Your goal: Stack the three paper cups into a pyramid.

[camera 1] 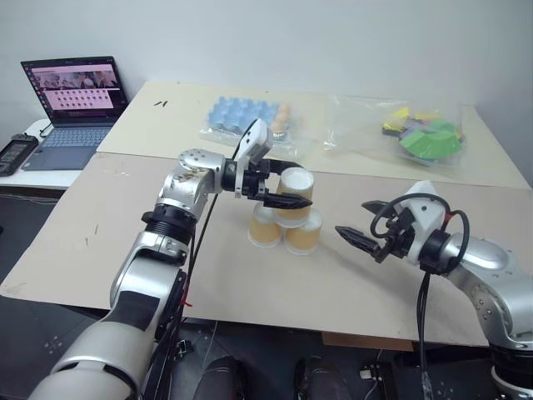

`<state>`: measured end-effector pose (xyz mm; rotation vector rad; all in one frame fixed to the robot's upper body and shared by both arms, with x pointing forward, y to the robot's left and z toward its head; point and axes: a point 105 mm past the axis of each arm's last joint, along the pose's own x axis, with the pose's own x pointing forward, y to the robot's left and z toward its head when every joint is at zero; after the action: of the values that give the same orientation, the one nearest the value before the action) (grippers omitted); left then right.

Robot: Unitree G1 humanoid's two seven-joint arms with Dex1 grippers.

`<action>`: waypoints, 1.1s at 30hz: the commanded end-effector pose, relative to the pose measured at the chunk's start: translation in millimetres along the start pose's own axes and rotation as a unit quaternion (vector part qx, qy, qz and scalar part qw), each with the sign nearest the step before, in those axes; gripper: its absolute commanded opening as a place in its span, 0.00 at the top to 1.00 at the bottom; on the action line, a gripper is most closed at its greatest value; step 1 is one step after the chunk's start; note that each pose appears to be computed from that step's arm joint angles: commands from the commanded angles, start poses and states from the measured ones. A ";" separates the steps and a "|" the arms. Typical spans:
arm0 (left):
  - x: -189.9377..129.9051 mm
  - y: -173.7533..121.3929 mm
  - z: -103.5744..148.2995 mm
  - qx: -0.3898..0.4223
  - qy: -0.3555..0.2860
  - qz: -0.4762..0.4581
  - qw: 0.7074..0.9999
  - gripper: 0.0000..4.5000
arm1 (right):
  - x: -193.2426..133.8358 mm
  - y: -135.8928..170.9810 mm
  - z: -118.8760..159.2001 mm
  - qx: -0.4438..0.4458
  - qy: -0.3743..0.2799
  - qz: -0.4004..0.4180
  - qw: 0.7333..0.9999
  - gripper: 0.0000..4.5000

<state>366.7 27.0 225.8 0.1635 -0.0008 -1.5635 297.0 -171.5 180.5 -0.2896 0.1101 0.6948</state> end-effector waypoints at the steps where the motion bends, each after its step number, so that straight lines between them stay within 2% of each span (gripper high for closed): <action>1: -6.3 -1.3 37.6 0.038 -0.037 0.005 0.999 0.01 | 1.1 -3.2 11.6 -0.016 -0.021 0.002 1.000 0.00; 8: -32.2 -4.7 81.0 0.044 -0.098 0.055 0.993 0.01 | 8.2 -7.3 13.1 -0.017 -0.025 0.013 0.999 0.00; 10: -41.2 0.2 90.6 0.042 -0.123 0.095 0.987 0.01 | 9.1 -10.2 14.4 -0.017 -0.029 0.009 0.999 0.00; 13: -68.0 23.1 91.4 0.039 -0.154 0.245 0.956 0.01 | 8.2 -19.2 13.1 -0.015 -0.028 -0.013 0.999 0.00; 15: -96.5 37.9 78.1 0.025 -0.167 0.378 0.910 0.01 | 5.4 -33.1 9.0 -0.010 -0.021 -0.051 0.998 0.00; 17: -120.4 40.3 64.1 -0.001 -0.186 0.466 0.865 0.01 | 1.5 -43.9 3.6 -0.010 -0.009 -0.081 0.997 0.00; 20: -156.6 30.1 23.8 -0.005 -0.142 0.585 0.799 0.01 | -4.5 -67.5 -7.8 0.000 0.014 -0.151 0.988 0.00; 24: -194.4 7.3 -24.5 -0.023 -0.095 0.689 0.718 0.01 | -0.3 -84.3 -36.6 0.002 0.066 -0.230 0.971 0.00; 30: -211.8 -17.5 -85.2 -0.048 -0.041 0.746 0.662 0.01 | 1.9 -101.0 -57.4 0.032 0.037 -0.360 0.932 0.00; 33: -217.2 -25.0 -102.6 -0.052 -0.030 0.755 0.653 0.01 | -2.2 -101.5 -65.8 0.052 0.011 -0.392 0.918 0.00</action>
<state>352.3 251.3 132.6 -0.0489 -0.0161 0.1287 363.8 -249.3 124.3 -0.2031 0.1340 -0.0299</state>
